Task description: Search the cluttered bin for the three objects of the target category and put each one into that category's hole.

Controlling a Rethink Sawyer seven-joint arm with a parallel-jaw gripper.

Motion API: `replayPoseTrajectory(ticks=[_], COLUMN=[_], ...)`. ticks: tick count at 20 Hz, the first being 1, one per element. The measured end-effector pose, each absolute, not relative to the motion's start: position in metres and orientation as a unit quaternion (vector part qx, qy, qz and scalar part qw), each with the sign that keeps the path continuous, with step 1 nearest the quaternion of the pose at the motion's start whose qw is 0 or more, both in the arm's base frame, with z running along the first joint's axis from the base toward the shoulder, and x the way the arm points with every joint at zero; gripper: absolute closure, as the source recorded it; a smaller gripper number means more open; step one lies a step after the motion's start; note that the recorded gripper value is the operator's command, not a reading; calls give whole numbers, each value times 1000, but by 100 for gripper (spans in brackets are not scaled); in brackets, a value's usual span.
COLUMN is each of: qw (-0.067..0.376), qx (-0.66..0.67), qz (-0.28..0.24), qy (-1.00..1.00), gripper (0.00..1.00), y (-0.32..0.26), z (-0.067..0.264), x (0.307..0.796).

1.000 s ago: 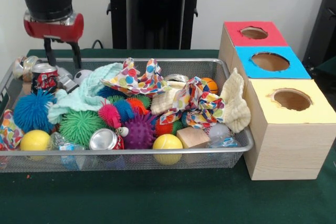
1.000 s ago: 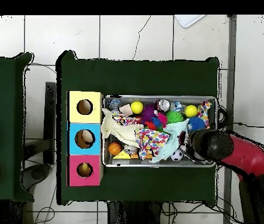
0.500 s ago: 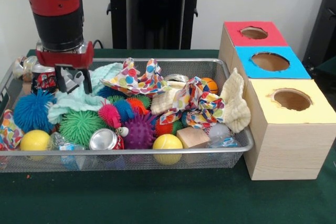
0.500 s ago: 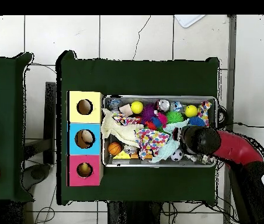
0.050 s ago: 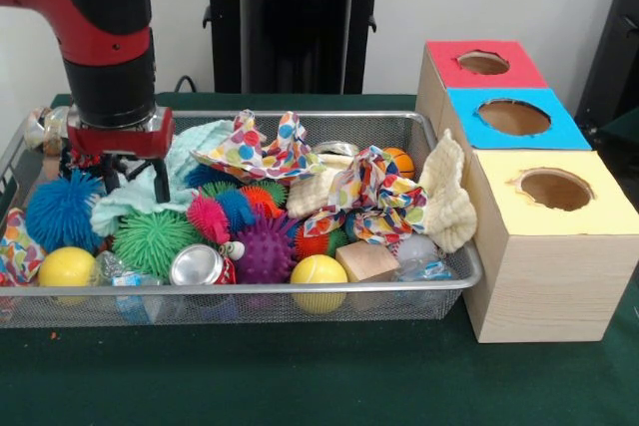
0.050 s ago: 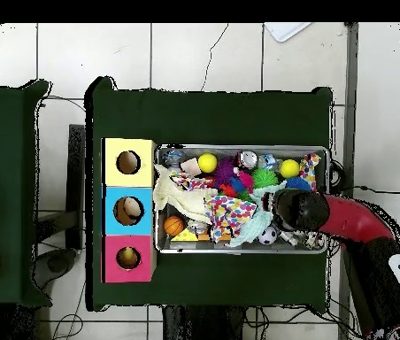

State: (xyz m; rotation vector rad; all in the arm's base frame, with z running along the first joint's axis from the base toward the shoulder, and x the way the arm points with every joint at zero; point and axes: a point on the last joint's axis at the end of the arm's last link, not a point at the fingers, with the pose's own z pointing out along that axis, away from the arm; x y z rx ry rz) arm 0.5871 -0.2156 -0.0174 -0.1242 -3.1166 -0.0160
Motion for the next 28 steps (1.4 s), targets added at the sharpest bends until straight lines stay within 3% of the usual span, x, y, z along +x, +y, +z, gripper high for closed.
replayPoseTrajectory(ticks=[10, 11, 23, 28], qw=[7, 3, 4, 7], qx=[-39, -41, -21, 0], qz=[-3, 0, 8, 25], qy=[-999, -999, -1000, -1000], gripper=[0, 100, 100, 100], y=[-224, -227, -212, -198], z=[-41, -42, -48, -31], x=[595, 600, 608, 609])
